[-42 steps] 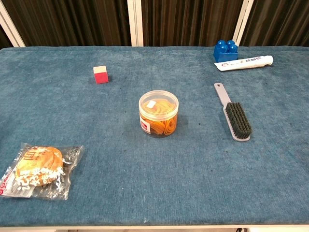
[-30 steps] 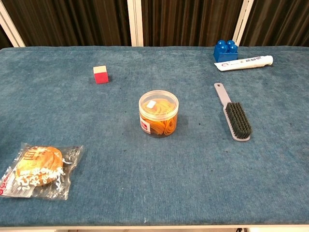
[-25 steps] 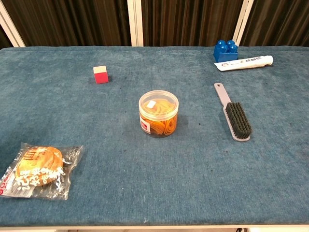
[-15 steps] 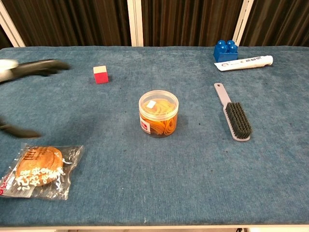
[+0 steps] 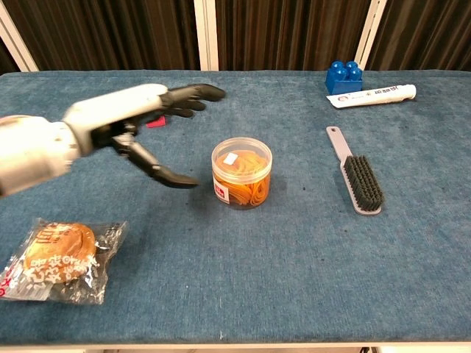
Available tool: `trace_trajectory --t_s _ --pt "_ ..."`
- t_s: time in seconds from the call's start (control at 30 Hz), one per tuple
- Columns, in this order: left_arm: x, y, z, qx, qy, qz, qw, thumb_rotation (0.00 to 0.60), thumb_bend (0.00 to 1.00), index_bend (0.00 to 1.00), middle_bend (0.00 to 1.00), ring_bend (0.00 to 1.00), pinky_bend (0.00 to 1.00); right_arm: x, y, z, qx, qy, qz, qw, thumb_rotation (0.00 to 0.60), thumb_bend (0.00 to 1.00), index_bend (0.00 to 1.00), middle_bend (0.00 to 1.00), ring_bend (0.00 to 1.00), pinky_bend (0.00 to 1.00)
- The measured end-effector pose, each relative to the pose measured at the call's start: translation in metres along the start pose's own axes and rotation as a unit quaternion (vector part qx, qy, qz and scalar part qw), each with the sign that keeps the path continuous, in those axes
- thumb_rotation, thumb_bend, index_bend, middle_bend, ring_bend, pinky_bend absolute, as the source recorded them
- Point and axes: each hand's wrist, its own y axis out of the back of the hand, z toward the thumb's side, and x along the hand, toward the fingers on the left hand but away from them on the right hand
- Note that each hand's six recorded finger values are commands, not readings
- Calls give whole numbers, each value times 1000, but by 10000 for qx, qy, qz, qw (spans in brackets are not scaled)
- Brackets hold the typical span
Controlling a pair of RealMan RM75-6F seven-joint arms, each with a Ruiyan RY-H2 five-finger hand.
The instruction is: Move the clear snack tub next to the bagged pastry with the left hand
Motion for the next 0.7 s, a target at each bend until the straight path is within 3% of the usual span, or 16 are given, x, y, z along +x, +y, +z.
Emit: trace_trajectory --t_s 0.33,0.47,0.57,0.7 --pt "40 -21 -1 198 193 -166 9995 600 86 26 13 0 64 1 4 -5 -84 -54 -37 9999 600 272 0 0 0 0" --pt "49 -28 -3 202 307 -230 9991 600 113 130 80 17 87 1 6 -6 -119 -68 -47 9999 600 272 0 0 0 0" --pt "55 -31 -5 166 383 -186 9990 600 153 222 178 116 143 2 8 -7 -145 -72 -76 9998 600 272 0 0 0 0" --pt "60 -31 -6 147 421 -66 9990 600 280 359 327 328 268 4 10 -9 -184 -78 -106 9997 600 272 0 0 0 0"
